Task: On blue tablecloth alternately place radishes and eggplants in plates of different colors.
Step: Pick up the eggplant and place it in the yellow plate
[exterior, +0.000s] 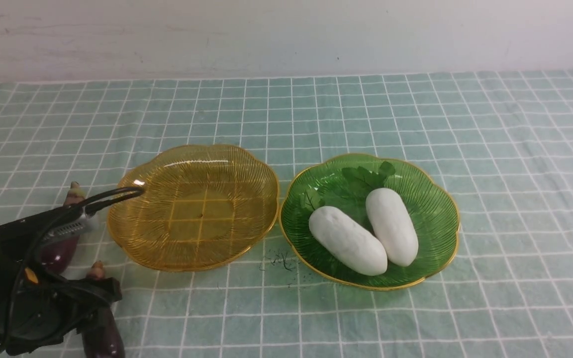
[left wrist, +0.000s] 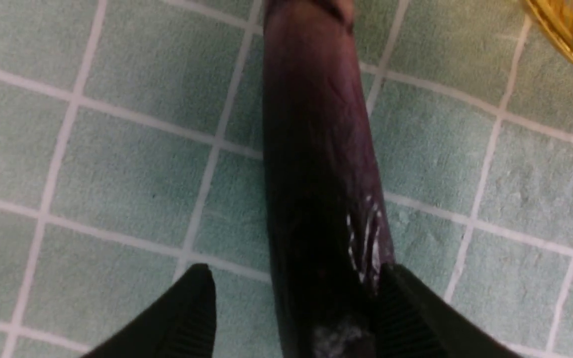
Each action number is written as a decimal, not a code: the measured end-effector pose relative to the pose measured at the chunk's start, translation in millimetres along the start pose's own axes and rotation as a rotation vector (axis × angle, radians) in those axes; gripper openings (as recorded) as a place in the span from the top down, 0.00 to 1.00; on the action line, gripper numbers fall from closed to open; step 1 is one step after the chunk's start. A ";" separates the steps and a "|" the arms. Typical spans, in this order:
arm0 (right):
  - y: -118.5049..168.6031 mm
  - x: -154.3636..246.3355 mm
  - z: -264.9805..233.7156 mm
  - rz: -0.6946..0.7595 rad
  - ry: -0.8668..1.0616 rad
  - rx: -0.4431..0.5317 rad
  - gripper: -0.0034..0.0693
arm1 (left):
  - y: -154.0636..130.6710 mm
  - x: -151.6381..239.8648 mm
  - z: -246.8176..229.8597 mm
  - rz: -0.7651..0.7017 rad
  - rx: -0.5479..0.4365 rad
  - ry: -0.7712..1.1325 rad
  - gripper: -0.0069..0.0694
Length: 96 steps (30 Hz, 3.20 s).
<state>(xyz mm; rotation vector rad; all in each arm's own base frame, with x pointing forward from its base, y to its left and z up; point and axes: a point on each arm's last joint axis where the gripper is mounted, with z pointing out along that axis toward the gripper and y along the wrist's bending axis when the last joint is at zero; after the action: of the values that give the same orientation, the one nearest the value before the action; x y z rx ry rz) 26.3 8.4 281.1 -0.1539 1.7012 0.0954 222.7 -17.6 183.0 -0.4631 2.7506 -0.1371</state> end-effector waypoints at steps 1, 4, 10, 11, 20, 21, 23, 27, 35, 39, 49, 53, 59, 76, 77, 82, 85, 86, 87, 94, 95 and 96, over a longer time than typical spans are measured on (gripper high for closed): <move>0.0 0.0 0.0 0.000 0.000 0.000 0.97 | -1.1 -1.8 3.7 -0.008 0.005 -0.003 0.40; 0.0 0.0 0.0 0.000 0.000 0.000 0.97 | -3.0 -5.6 10.9 -0.018 0.012 -0.009 0.40; 0.1 0.6 0.0 0.000 0.007 -0.001 0.97 | -0.8 -2.1 31.1 -0.011 -0.028 0.068 0.43; 0.1 1.0 0.0 0.000 0.011 -0.002 0.97 | -0.7 -2.0 31.2 -0.001 -0.031 0.076 0.44; 0.3 3.7 0.9 0.000 0.027 -0.003 0.97 | -2.0 -8.0 -12.0 0.179 -0.090 0.221 0.44; 0.2 6.6 2.4 0.000 0.037 -0.003 0.97 | -4.8 -15.1 -27.2 0.210 -0.089 0.214 0.44; 0.2 8.5 3.4 0.001 0.043 -0.003 0.97 | -9.5 -25.3 -43.4 0.241 -0.080 0.200 0.44; -0.3 11.8 6.6 0.000 0.031 0.002 0.97 | -28.4 -55.6 -75.3 0.268 0.001 0.121 0.44; -1.4 10.1 7.5 -0.010 -0.002 0.013 0.97 | -67.6 -101.1 -56.1 0.280 0.229 0.055 0.44; -1.4 10.1 7.5 -0.010 -0.002 0.013 0.97 | -77.3 -112.9 -29.1 0.276 0.278 0.069 0.44; -1.5 10.1 7.5 -0.013 -0.002 0.015 0.97 | -86.7 -125.0 18.7 0.287 0.324 0.093 0.13; -1.5 10.1 7.5 -0.013 -0.002 0.015 0.97 | -87.4 -130.4 13.1 0.310 0.315 0.073 0.11; -1.5 10.1 7.5 -0.013 -0.002 0.015 0.97 | -64.9 -159.8 -28.3 0.416 0.129 -0.014 0.27; -1.5 10.1 7.5 -0.013 -0.002 0.015 0.97 | -0.1 -167.2 32.8 0.252 -0.194 0.257 0.43; -1.5 10.1 7.5 -0.013 -0.002 0.015 0.97 | 0.4 -166.7 37.6 0.252 -0.195 0.268 0.43; -1.7 10.1 7.5 -0.016 -0.001 0.017 0.97 | 7.2 -165.9 53.9 0.285 -0.251 0.310 0.43; -1.7 10.1 7.5 -0.017 -0.001 0.017 0.97 | 10.0 -165.1 61.4 0.297 -0.270 0.329 0.43; -1.7 10.1 7.5 -0.017 -0.001 0.017 0.97 | 10.8 -164.9 62.3 0.302 -0.277 0.333 0.43; -1.7 10.1 7.5 -0.017 -0.001 0.017 0.97 | 11.1 -164.8 62.7 0.303 -0.280 0.335 0.43; -1.7 10.1 7.5 -0.017 -0.001 0.017 0.97 | 12.4 -166.3 61.5 0.312 -0.299 0.342 0.47; -1.7 10.1 7.5 -0.017 -0.001 0.017 0.97 | 13.3 -166.3 60.7 0.318 -0.309 0.349 0.47; -1.7 10.1 7.5 -0.017 -0.001 0.017 0.97 | 14.7 -166.1 59.1 0.330 -0.329 0.364 0.47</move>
<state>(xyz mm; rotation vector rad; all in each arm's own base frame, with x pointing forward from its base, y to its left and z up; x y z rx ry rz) 32.5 7.3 270.1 -0.1555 1.6988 0.0682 386.4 49.5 178.8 -0.0569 3.1744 0.3510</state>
